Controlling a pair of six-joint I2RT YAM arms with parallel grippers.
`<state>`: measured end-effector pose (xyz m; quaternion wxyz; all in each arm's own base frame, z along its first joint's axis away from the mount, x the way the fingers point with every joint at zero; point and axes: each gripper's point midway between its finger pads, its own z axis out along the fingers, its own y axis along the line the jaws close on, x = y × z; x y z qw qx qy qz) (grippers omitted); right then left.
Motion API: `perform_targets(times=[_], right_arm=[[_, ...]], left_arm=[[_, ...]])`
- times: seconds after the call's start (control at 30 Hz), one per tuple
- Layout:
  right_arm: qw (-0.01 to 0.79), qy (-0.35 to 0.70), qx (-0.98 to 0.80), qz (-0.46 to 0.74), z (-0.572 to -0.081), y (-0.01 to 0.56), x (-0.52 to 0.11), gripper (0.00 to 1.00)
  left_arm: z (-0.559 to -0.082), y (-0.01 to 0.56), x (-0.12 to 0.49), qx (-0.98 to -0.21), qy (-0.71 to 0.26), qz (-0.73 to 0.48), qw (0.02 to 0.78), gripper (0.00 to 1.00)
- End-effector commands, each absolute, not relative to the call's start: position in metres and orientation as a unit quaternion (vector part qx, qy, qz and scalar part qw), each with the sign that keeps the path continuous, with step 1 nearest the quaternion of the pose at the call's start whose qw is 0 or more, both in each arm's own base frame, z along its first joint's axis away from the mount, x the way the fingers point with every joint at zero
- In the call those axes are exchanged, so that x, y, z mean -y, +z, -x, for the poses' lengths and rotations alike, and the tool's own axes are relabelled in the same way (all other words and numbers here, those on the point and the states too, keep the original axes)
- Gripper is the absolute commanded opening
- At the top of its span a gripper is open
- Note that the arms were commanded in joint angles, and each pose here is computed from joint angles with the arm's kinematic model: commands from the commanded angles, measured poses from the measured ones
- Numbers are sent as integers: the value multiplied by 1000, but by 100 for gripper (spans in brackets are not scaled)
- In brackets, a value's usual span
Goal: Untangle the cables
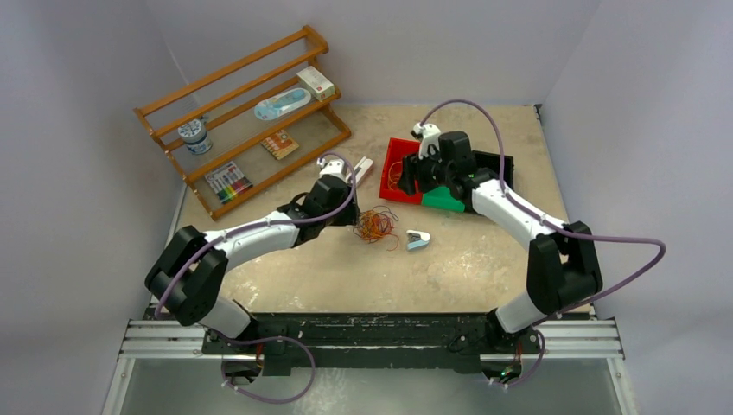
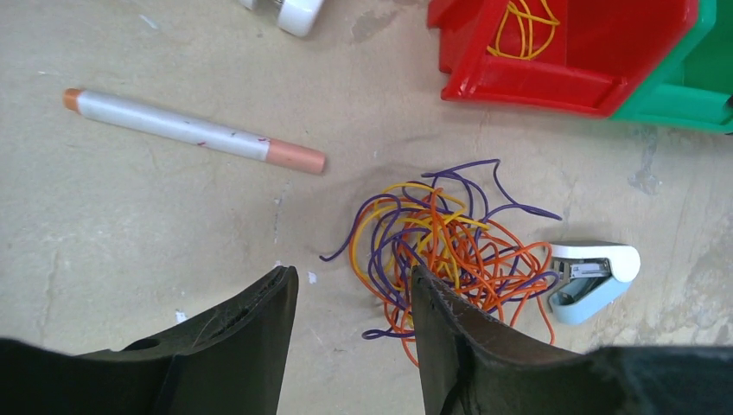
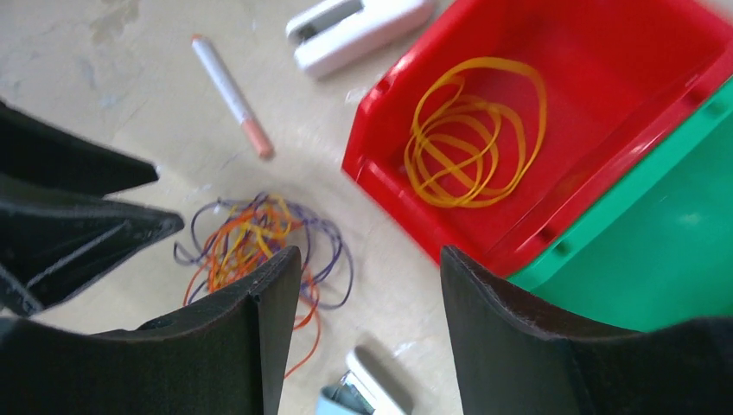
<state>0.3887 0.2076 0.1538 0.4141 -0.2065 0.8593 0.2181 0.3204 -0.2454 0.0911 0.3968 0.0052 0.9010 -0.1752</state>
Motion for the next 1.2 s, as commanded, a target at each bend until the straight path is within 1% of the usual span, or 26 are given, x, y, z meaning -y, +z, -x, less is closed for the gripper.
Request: perform_targets(times=[0.0,0.23,0.43,0.5,0.67,0.8,0.93,1.03,1.17], right_arm=[[408,277,-852,178,-365,155,-220,62],[371,314,-849,206,-335,135,-237,62],[362,329,-840,233,-326,132,-249,61],[360,329,-839,242,-323,130,-252,61],[364,326,-838,241,-322,126,-253,60],[377,327,-835,234,-324,130,-253,59],[391,321,-833,224,-328,133,-251,58],[404,315,-832,213,-331,137,-248,57],[426,301,-831,193,-337,142,-242,56]], left_arm=[[-333,114,270,-879,-227,-20,420,50],[-329,99,289,-882,-250,-38,399,51],[-325,80,294,-889,-243,-44,386,51],[-324,76,295,-890,-243,-44,384,49],[-325,72,291,-890,-235,-33,389,34],[-328,76,290,-888,-233,-31,396,16],[-330,94,293,-881,-237,-46,407,5],[-332,110,284,-877,-221,-48,424,0],[-335,133,270,-871,-196,-46,449,0]])
